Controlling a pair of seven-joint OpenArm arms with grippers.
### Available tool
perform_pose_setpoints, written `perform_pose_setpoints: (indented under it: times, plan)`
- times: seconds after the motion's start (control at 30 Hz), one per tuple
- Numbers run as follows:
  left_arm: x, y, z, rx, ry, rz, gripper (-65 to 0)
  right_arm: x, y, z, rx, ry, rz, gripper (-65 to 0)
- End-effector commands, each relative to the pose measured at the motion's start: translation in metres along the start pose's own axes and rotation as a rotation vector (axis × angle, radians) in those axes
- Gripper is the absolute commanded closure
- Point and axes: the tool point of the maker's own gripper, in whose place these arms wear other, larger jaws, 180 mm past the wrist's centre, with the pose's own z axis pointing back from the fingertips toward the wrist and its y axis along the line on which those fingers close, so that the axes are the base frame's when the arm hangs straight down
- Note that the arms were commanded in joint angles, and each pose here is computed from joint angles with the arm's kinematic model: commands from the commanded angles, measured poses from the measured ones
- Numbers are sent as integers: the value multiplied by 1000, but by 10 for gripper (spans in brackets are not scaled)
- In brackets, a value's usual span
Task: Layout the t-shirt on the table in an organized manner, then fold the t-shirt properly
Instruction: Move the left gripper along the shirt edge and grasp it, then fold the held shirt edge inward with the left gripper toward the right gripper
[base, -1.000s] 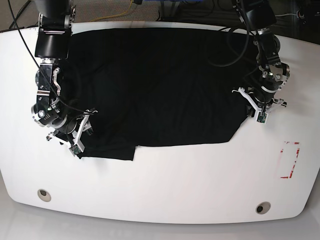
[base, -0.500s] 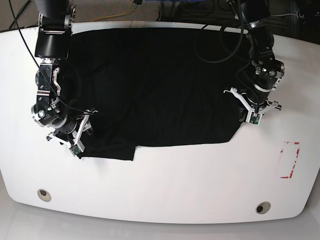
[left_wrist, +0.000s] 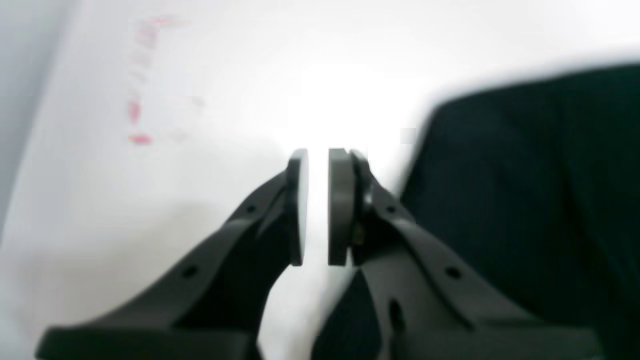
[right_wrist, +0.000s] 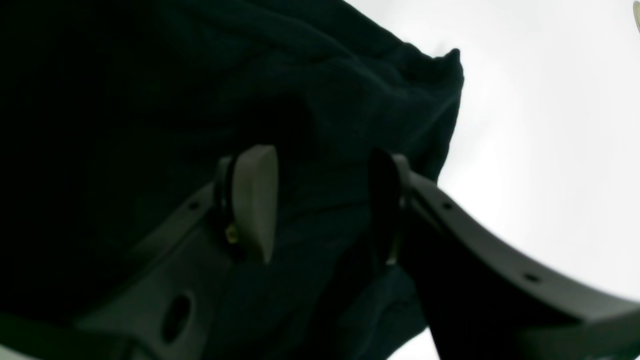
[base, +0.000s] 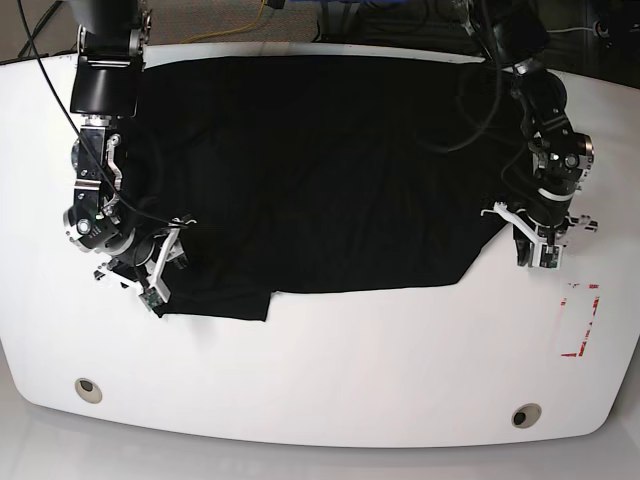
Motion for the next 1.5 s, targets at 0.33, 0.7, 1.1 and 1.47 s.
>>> perform_pose_setpoints:
  times: [0.33,0.7,1.1,1.47]
  plan:
    - [-47,2,-23,-58,134,-19,-52,19,6,11,-8,-72,27,-275]
    - [-70,1,-16,-53,183,-79,-51,17,8,11,-5,-68,25,-275]
    - [-61,-20,1,-61,143,-84,-51,15,8,11,-3,-65,25,-275]
    - [-44,-63,7,-190,126,-148,-51,11,11,10,2,-56,22,-275]
